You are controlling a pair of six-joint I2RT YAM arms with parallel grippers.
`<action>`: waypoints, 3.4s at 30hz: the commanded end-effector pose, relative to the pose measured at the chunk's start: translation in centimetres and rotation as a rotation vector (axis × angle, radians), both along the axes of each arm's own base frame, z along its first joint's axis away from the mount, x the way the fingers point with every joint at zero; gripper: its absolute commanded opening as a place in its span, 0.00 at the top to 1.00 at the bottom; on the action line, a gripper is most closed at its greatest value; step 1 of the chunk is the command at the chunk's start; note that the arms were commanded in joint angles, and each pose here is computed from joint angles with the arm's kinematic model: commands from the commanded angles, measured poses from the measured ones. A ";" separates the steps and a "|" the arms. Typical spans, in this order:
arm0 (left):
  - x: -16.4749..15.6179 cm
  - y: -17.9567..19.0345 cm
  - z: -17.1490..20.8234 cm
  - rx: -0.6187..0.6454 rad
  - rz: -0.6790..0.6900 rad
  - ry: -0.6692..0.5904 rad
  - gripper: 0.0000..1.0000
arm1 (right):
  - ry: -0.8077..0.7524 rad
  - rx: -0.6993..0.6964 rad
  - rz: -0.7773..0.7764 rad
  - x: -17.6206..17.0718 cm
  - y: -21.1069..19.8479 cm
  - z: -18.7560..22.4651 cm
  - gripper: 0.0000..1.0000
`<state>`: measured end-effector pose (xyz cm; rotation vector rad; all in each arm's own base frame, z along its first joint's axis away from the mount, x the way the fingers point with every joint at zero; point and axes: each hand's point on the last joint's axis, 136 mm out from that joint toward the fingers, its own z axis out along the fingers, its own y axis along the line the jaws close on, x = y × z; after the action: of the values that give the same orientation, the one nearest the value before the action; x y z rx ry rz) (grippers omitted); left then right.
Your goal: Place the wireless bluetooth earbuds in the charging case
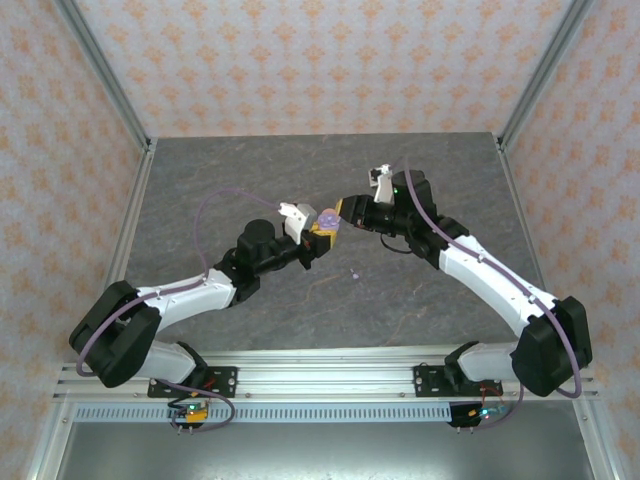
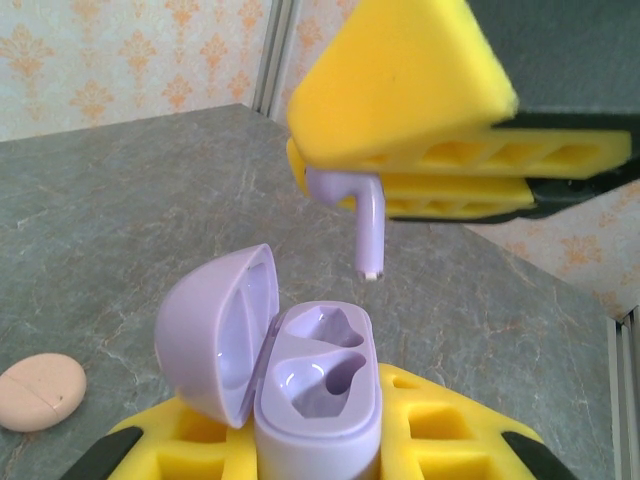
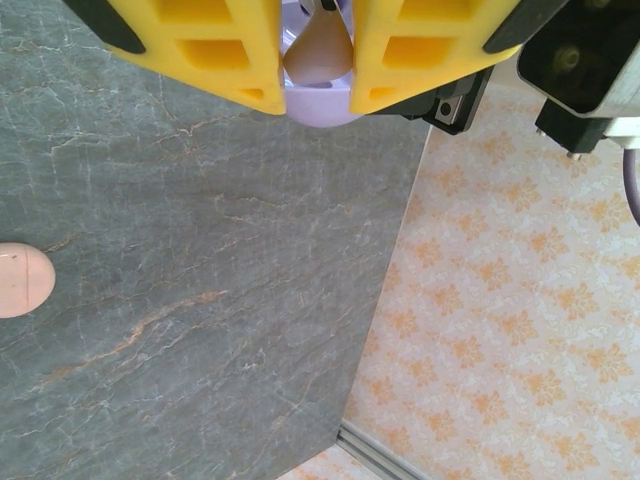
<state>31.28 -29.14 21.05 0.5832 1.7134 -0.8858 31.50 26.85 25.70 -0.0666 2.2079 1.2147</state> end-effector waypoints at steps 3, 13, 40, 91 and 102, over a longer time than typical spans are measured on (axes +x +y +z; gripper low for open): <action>0.7 -0.7 1.5 -0.023 0.014 -0.016 0.87 | -0.044 0.030 0.010 0.1 0.6 1.6 0.79; 0.6 -1.0 1.5 -0.016 0.008 -0.008 0.86 | -0.033 0.026 0.010 0.0 0.7 1.2 0.79; 1.3 -0.7 1.4 0.000 0.052 0.010 0.86 | -0.005 -0.026 -0.007 0.1 0.7 -0.5 0.79; -2.0 0.8 0.5 0.110 -0.013 0.021 0.86 | 0.063 -0.451 -0.267 -0.3 -6.9 -4.9 0.48; -6.5 1.0 1.6 0.114 -0.174 0.045 0.87 | 0.226 -0.541 -0.071 -3.0 -5.7 -11.4 0.57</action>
<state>26.38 -28.16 22.98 0.7445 1.7705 -0.9051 30.05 20.64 16.42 0.0097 2.5665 0.5686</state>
